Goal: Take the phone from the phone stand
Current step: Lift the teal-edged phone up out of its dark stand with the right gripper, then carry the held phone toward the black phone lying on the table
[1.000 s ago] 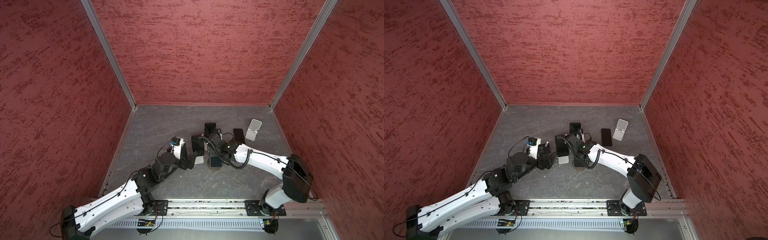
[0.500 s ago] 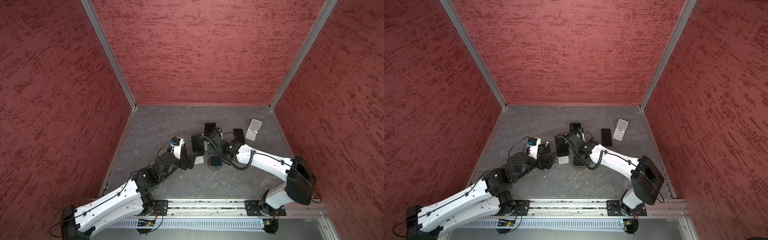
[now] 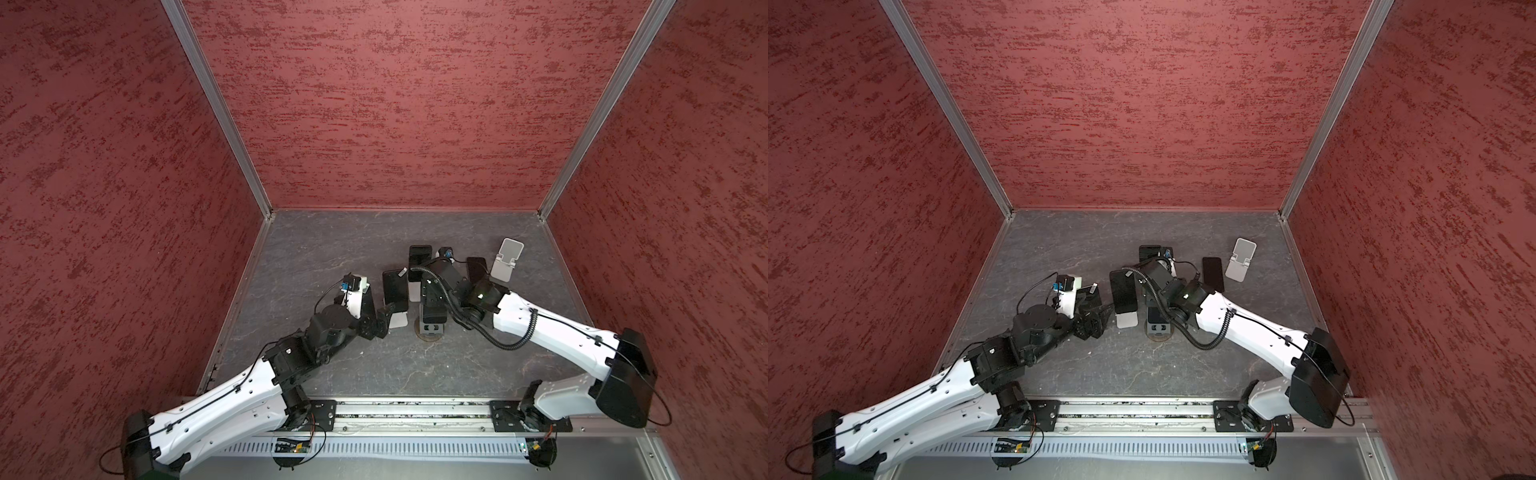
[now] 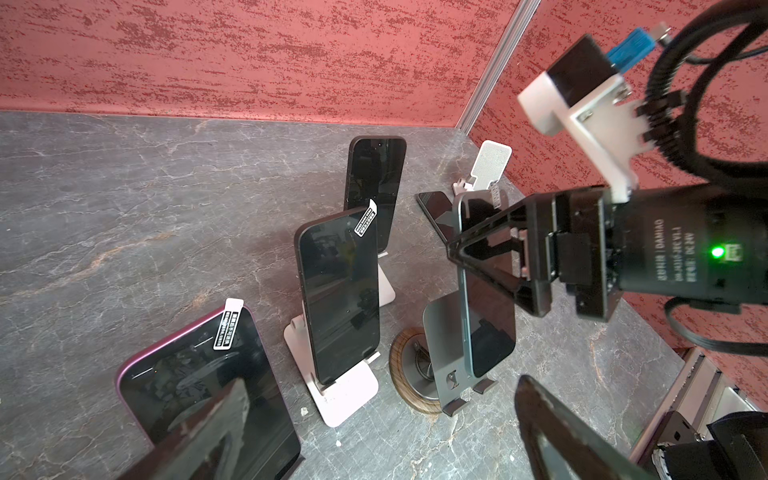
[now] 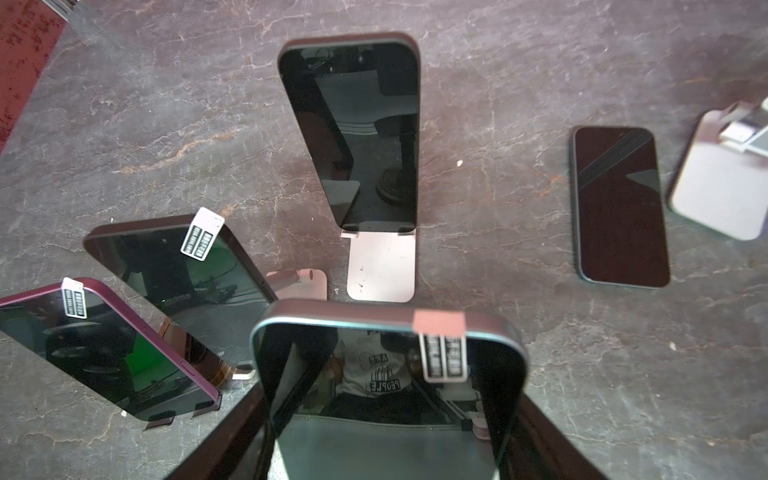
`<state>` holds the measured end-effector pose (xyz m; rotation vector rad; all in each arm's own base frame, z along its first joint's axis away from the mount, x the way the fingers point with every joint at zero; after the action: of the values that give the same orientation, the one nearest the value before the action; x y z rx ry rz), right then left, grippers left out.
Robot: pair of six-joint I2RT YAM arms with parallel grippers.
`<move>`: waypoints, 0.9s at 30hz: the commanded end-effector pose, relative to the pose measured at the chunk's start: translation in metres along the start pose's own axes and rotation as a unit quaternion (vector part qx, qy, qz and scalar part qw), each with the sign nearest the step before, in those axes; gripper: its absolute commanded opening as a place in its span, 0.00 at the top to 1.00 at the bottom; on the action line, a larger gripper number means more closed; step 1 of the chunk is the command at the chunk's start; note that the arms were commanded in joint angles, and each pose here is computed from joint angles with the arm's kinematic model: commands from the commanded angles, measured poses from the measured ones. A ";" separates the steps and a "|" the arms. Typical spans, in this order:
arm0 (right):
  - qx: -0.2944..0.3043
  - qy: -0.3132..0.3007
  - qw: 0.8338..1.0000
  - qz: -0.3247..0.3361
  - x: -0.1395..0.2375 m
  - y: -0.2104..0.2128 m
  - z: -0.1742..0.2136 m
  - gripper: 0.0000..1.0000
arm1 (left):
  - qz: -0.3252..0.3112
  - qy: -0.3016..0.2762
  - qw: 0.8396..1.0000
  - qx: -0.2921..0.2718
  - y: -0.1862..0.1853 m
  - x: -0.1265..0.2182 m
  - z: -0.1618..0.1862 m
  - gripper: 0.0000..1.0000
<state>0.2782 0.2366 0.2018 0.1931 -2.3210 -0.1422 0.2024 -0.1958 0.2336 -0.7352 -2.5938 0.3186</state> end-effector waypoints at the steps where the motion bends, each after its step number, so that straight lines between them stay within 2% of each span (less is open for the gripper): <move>1: -0.015 -0.044 0.999 0.011 0.020 -0.012 -0.024 0.41 | 0.003 -0.013 1.000 0.001 -0.001 -0.001 -0.006 0.01; 13: -0.037 -0.046 0.996 0.062 0.022 -0.073 -0.018 0.41 | 0.028 -0.014 1.000 0.002 -0.014 -0.008 -0.011 0.01; 27: -0.039 -0.007 0.994 0.102 -0.019 -0.116 0.010 0.41 | 0.027 0.008 1.000 -0.010 -0.022 -0.018 -0.009 0.00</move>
<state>0.2816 0.1240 0.1560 -0.0998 -2.2815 -0.1047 0.2096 -0.2192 0.2268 -0.7817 -2.5408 0.2939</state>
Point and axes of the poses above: each gripper's point midway between its finger pads, its own x axis back along the fingers, its own y axis along the line the jaws close on, z = x × y, the point moved 2 cm from there along x, back along the fingers, and after that the axes turned 1 degree about x, right-handed, at the moved point
